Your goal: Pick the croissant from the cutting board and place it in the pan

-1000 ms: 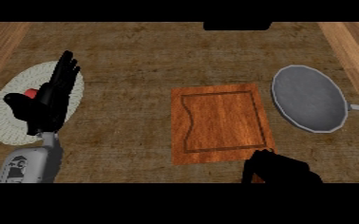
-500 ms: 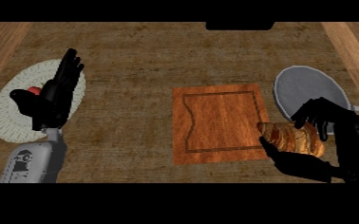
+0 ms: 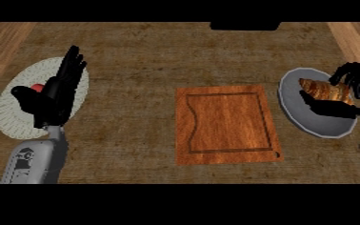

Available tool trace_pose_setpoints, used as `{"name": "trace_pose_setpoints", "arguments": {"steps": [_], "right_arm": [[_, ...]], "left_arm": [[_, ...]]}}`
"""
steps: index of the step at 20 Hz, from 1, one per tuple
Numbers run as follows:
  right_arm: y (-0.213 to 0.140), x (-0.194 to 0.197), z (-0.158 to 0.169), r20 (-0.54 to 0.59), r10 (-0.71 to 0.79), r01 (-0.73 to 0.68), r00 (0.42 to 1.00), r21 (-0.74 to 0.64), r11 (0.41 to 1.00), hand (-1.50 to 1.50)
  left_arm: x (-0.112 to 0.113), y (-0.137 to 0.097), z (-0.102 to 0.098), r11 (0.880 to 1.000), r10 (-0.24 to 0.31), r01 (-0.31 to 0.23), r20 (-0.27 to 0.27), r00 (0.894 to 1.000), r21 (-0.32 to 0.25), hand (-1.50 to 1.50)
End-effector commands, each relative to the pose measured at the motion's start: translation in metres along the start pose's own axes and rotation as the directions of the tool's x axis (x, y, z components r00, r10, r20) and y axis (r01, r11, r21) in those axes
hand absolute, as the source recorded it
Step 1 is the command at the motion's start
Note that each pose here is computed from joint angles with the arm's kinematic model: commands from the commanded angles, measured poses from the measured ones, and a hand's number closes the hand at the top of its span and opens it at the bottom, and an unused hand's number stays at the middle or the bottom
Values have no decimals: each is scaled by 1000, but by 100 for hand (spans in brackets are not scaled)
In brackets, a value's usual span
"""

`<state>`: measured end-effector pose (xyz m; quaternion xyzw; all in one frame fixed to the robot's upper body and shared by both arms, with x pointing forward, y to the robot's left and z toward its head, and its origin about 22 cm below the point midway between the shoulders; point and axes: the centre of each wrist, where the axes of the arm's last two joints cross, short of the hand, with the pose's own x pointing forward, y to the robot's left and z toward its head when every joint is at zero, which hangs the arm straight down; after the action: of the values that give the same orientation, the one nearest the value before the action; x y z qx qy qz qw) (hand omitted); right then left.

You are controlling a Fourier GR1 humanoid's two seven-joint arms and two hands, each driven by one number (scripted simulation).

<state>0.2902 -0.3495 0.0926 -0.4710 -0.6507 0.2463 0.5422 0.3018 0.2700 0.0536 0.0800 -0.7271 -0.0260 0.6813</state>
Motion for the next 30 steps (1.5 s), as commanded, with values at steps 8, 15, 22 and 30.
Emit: {"name": "trace_pose_setpoints", "arguments": {"steps": [8, 15, 22, 30], "right_arm": [[45, -74, -58, -52, 17, -17, 999, -14, 1000, 150], [73, -89, -44, -237, -221, 286, 946, 290, 913, -150], [64, -116, -33, -152, -308, 336, 939, 217, 917, -150], [60, -127, -24, -113, -585, 590, 803, 9, 808, -150]], "left_arm": [[-3, -8, 0, 999, 7, -6, 13, 1000, -32, 0], [5, -7, -5, 1000, 9, -8, 24, 1000, -29, 0], [2, -13, 1, 1000, -8, 8, 5, 1000, -23, 0], [-19, 2, 24, 1000, 4, -4, -19, 1000, -3, 0]]}}
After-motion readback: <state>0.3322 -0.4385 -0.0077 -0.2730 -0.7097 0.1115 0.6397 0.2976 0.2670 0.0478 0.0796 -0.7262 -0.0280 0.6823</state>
